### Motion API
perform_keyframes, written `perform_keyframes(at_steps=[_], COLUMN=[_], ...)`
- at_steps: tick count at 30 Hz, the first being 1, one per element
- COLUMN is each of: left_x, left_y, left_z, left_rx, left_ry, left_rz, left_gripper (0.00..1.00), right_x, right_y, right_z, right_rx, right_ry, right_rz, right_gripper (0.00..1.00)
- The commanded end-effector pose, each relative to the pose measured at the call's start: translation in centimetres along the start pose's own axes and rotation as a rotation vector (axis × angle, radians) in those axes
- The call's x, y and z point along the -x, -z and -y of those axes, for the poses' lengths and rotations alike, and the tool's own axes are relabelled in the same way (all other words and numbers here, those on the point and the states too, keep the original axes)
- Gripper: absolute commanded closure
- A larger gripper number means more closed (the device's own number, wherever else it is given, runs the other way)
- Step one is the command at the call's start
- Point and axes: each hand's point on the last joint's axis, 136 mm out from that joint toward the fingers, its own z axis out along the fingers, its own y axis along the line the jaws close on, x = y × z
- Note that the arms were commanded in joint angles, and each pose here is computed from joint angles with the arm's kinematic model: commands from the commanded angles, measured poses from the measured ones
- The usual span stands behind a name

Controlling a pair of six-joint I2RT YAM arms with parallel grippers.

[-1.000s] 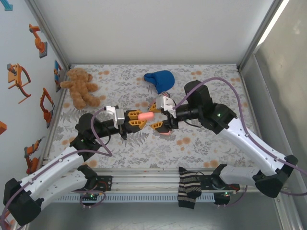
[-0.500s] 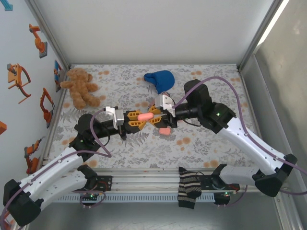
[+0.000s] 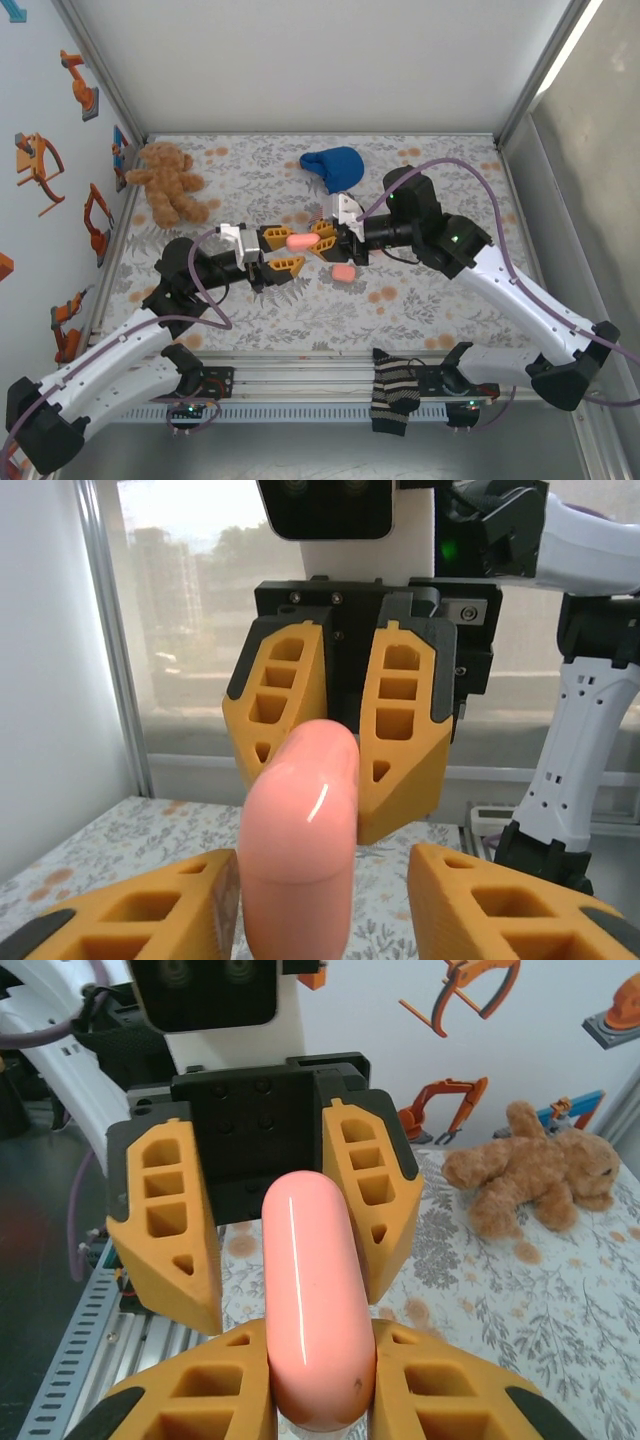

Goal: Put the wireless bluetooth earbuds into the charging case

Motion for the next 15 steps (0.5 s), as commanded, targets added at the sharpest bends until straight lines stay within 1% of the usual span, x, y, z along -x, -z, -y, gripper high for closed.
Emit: perform_keyframes(at_steps=[1, 7, 11, 14, 15], left_x=[0.1, -0.7, -0.6, -0.4, -0.3], left_y=[0.7, 2.9, 5.0, 6.7, 7.2], left_z=[-0.8, -1.1, -1.9, -2.8, -2.9], left_rx=[0.076, 0.178, 0.297, 0.399, 0.426], left_ry=[-0.033, -0.053, -0.084, -0.105, -0.112], left_rz=[-0.029, -0.058, -0.08, -0.093, -0.093], left_gripper=[0.43, 0.29, 0.28, 0.27, 0.26], right_x=[-0.8, -3.6, -5.6, -7.7, -8.3], right_y=[-0.1, -0.7, -1.1, -1.1, -1.2], right_z=[1.0, 2.0, 2.7, 3.4, 3.3], right_rx=[-0.061, -0.124, -0.173, -0.234, -0.235], right_ry=[-0.061, -0.169, -0.256, -0.329, -0.35], right_rz=[-0.029, -0.094, -0.139, -0.197, -0.214], right_gripper=[0.88, 0.89, 0.89, 0.9, 0.9])
